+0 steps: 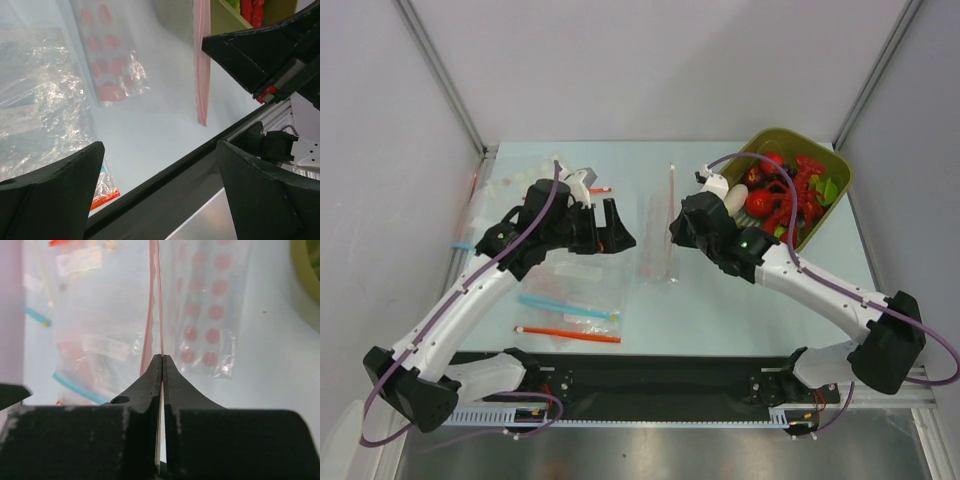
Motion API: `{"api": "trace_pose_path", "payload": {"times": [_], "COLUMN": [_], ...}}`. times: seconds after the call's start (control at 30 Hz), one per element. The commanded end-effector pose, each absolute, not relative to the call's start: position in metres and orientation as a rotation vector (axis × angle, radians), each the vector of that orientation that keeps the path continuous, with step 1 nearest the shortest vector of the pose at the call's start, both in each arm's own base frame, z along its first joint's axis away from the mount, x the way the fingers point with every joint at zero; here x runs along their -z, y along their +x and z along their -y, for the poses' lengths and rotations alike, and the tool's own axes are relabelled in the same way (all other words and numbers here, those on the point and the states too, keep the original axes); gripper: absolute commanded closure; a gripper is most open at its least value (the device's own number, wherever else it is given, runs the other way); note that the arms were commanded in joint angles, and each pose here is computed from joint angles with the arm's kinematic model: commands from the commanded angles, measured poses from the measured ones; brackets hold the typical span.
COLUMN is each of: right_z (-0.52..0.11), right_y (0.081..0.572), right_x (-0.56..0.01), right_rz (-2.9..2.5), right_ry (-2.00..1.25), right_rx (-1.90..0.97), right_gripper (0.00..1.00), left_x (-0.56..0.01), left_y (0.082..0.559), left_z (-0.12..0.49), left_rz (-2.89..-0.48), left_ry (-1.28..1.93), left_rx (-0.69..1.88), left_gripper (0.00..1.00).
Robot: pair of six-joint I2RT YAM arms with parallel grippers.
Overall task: Place the food in the zip-top bag and seal the zipper
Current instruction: Pick up the zipper food storage bag at the center of the board.
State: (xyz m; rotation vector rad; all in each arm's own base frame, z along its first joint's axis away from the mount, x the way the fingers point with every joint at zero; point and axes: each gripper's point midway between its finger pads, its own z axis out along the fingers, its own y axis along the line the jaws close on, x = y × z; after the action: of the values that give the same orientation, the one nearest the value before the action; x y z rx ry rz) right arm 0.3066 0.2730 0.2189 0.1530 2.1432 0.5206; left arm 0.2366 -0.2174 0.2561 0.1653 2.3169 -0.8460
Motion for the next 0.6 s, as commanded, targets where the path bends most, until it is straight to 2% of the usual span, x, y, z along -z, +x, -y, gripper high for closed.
{"api": "trace_pose_path", "payload": {"times": [0.0,0.13,0.23,0.5,0.57], "right_z": [-0.29,-0.295,-0.298,-0.298,-0.296], "right_y": [0.304,0.299,0.296,0.292,0.292], "right_x": [-0.252,-0.272,-0.281,-0.3,-0.301], "right_rz": [-2.057,-2.021,-2.006,-1.989,-1.987], "right_ry": [0.065,0.034,0.013,-0.02,-0.016], "right_rx": [-0.683,-0.758,-0.797,-0.816,-0.808], "right_gripper": [1.0,1.0,1.0,1.0,1.0], "left_x": [-0.294,-0.307,-0.313,-0.319,-0.316], "left_y": [0.243,0.247,0.253,0.264,0.267], "left_z": [0.24,0.254,0.262,0.269,0.272], "left_rz": [-2.225,-2.215,-2.213,-2.231,-2.245], "left_ry": [0.182,0.186,0.199,0.219,0.216], "left_rx": [0.974,1.0,0.988,0.905,0.886], "left_gripper": [0.0,0.02,0.09,0.19,0.25]}}
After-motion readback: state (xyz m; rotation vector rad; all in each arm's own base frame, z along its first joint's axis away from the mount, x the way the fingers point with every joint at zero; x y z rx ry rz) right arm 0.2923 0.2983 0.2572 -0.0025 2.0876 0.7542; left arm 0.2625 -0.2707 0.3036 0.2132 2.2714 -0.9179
